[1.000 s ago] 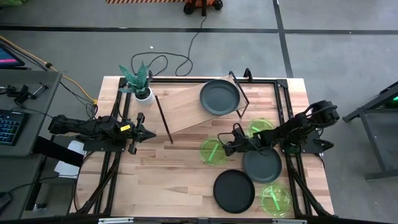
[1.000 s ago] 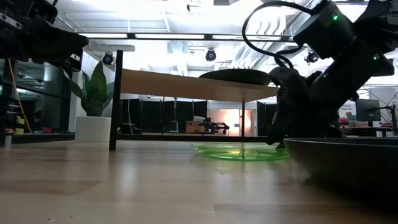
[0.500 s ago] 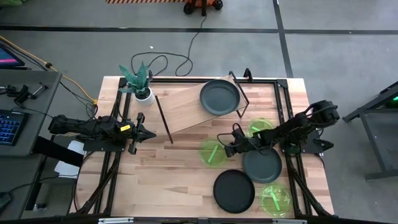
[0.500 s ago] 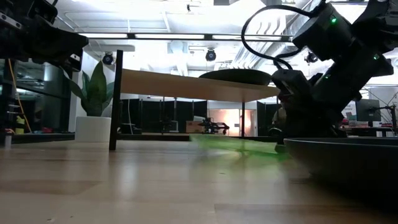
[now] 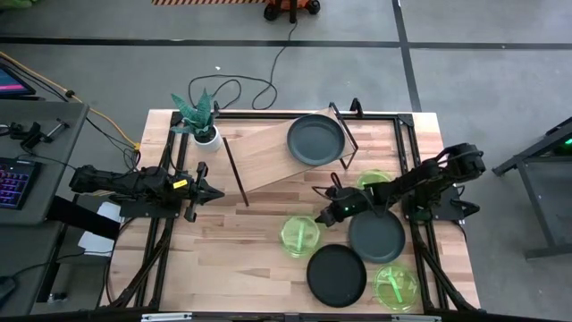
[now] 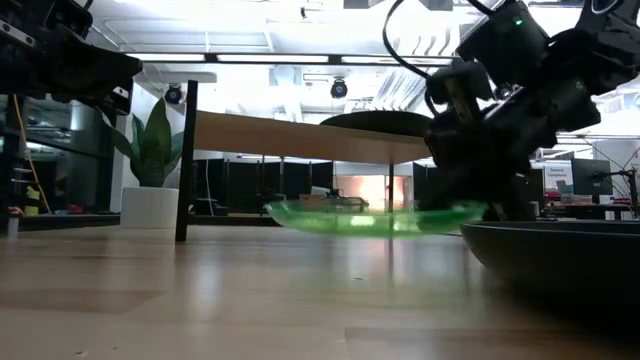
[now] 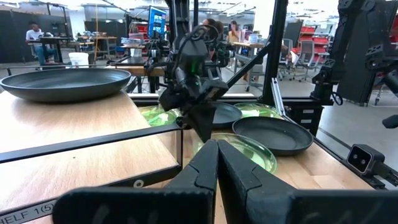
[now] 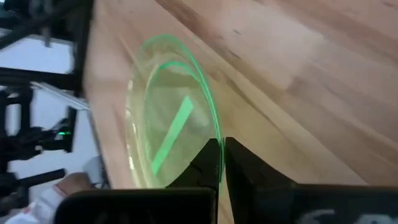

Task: Place and stack plates onto a shelf
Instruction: Put the middle green plate on the shelf

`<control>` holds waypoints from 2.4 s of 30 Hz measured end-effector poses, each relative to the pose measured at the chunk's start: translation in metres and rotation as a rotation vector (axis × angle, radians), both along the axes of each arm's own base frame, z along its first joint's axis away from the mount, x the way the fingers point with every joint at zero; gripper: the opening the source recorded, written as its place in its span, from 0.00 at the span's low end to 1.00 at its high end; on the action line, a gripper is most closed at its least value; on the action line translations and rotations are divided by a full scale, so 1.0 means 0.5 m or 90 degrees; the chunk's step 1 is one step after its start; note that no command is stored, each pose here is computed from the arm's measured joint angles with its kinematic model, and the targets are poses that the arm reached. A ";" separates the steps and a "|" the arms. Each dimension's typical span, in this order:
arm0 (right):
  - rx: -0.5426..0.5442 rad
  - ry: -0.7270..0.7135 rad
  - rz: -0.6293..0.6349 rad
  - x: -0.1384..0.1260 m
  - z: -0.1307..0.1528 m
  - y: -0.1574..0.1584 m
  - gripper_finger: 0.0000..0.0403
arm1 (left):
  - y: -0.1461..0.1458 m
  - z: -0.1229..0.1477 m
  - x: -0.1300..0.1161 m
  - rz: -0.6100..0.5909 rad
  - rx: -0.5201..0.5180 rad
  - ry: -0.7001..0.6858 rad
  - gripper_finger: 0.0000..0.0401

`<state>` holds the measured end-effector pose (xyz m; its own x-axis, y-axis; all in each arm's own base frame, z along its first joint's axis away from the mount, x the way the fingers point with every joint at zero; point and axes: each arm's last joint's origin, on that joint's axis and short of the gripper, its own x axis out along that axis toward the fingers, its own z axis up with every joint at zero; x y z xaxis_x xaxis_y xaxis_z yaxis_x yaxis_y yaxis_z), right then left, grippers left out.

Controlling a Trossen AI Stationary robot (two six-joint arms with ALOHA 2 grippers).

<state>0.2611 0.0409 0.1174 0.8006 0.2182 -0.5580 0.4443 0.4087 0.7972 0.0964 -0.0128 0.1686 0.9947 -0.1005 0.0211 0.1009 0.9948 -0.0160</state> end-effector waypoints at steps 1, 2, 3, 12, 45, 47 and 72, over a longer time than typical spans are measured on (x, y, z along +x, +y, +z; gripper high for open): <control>-0.001 -0.016 0.000 0.003 0.004 -0.001 0.00 | 0.000 0.000 0.000 0.000 0.000 0.000 0.00; -0.001 -0.034 0.001 0.006 0.009 -0.002 0.00 | 0.000 0.000 0.000 0.000 0.000 0.000 0.00; -0.002 -0.054 0.003 0.009 0.014 -0.002 0.00 | 0.000 0.000 0.000 0.000 0.000 0.000 0.00; -0.038 -0.215 0.030 0.071 0.097 0.006 0.00 | 0.000 0.000 0.000 0.000 0.000 0.000 0.00; -0.414 -0.037 -0.058 0.234 0.411 -0.286 0.00 | 0.000 0.000 0.000 0.000 0.000 0.000 0.00; -0.403 -0.032 -0.042 0.249 0.389 -0.288 0.00 | 0.000 0.000 0.000 0.000 0.000 0.000 0.00; -0.458 -0.133 0.220 0.281 0.371 -0.213 0.00 | 0.000 0.000 0.000 0.000 0.000 0.000 0.00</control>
<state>0.4016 -0.0656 0.3029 0.8567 0.1176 -0.5023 0.0714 0.9373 0.3412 0.0963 -0.0128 0.1686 0.9947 -0.1008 0.0215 0.1012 0.9947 -0.0163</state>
